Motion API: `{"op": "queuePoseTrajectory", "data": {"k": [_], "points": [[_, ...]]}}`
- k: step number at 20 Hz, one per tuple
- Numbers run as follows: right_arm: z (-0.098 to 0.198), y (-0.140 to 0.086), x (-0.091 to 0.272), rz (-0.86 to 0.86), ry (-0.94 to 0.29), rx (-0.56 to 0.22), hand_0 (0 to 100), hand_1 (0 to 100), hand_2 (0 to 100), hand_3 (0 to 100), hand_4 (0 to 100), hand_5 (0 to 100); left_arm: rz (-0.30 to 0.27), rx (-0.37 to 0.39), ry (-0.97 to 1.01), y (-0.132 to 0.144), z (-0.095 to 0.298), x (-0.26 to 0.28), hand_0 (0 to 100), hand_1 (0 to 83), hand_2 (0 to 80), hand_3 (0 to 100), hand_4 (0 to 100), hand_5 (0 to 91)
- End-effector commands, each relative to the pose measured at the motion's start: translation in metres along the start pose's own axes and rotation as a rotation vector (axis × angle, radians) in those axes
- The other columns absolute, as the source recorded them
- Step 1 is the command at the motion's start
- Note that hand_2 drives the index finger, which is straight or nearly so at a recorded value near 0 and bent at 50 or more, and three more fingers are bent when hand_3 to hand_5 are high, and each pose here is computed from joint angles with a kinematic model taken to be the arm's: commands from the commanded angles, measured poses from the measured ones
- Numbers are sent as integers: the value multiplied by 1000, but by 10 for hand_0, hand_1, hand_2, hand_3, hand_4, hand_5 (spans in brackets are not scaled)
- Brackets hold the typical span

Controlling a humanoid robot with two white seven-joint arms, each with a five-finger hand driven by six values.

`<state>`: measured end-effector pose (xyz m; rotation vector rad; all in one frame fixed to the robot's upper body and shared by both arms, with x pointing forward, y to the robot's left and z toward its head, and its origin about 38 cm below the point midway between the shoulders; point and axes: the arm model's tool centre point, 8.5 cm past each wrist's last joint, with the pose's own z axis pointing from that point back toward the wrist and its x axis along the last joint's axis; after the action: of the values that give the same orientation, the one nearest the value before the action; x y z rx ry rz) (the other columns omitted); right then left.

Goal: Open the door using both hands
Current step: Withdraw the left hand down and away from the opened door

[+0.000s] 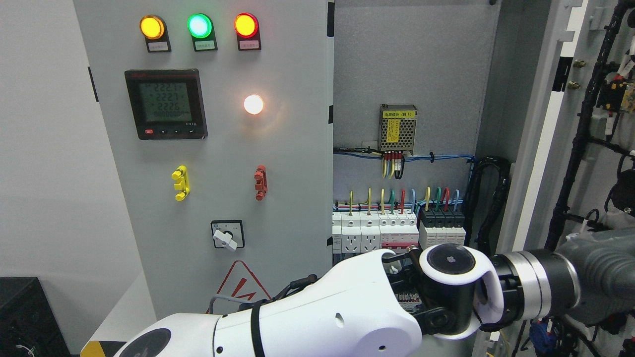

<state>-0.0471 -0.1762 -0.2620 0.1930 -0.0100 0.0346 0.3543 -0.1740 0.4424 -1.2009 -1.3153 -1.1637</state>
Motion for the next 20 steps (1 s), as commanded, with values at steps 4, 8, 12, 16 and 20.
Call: {"op": "queuePoseTrajectory", "data": {"k": [4, 8, 12, 16, 20], "points": [[0, 0, 0, 0, 1, 0, 72, 137, 0, 0, 0, 0, -28, 56, -27, 41, 92, 21, 120, 556, 0, 0, 0, 0], [0, 0, 0, 0, 1, 0, 72, 137, 0, 0, 0, 0, 36, 74, 84, 56, 145, -44, 120, 556, 0, 0, 0, 0], [0, 0, 0, 0, 1, 0, 72, 137, 0, 0, 0, 0, 154, 158, 216, 58, 187, -157, 120, 556, 0, 0, 0, 0], [0, 0, 0, 0, 1, 0, 72, 137, 0, 0, 0, 0, 176, 241, 305, 34, 231, -262, 120, 556, 0, 0, 0, 0], [0, 0, 0, 0, 1, 0, 72, 137, 0, 0, 0, 0, 268, 281, 388, -25, 291, -359, 120, 556, 0, 0, 0, 0]]}}
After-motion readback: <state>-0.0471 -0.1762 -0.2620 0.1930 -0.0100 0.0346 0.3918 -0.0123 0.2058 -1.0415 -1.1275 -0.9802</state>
